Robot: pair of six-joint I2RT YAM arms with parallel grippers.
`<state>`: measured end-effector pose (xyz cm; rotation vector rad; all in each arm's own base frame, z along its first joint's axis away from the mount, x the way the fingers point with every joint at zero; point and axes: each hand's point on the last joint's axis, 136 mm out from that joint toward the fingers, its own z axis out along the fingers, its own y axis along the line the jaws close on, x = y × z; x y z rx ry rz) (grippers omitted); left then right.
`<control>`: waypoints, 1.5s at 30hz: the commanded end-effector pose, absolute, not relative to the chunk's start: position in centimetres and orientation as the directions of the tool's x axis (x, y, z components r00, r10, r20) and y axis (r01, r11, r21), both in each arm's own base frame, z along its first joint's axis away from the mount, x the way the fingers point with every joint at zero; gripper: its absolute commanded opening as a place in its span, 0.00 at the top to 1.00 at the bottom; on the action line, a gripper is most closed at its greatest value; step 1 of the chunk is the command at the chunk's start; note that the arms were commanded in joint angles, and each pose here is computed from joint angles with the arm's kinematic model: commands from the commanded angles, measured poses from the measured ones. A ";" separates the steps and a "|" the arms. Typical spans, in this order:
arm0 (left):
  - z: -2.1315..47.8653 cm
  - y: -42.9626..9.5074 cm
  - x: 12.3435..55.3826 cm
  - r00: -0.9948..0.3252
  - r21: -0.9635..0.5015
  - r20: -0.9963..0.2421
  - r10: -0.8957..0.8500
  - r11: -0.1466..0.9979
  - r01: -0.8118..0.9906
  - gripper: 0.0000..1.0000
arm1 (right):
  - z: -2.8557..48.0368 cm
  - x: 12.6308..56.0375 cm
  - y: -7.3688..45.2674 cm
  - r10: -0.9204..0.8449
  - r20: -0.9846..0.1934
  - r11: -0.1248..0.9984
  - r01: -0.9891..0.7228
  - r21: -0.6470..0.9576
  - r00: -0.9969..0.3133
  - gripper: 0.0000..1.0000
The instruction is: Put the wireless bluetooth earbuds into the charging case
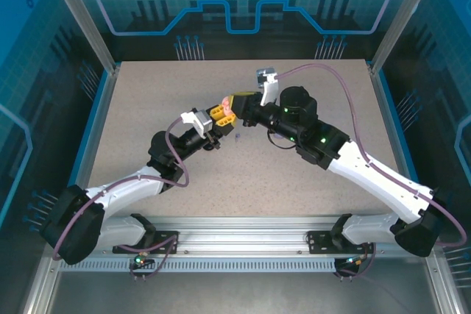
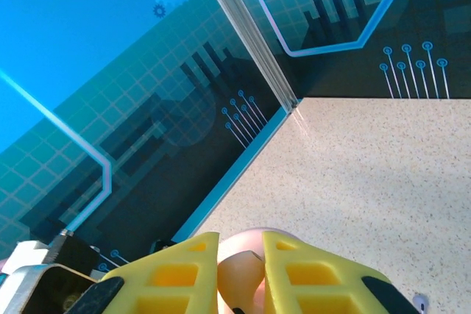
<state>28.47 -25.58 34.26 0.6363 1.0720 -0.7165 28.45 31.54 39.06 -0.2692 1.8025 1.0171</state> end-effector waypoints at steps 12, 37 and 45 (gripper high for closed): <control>37.6 -25.0 27.6 0.396 0.163 -0.886 -0.242 0.636 0.754 1.00 | 36.6 28.6 31.4 0.267 -0.832 0.641 -0.555 0.530 -0.487 0.82; 37.6 -25.0 27.6 0.390 0.160 -0.889 -0.239 0.635 0.755 1.00 | 36.2 28.0 29.9 0.307 -0.808 0.660 -0.500 0.561 -0.502 0.65; 36.6 -25.0 27.7 0.368 0.145 -0.899 -0.235 0.635 0.759 1.00 | 39.7 28.0 29.3 0.309 -0.835 0.665 -0.525 0.532 -0.455 0.38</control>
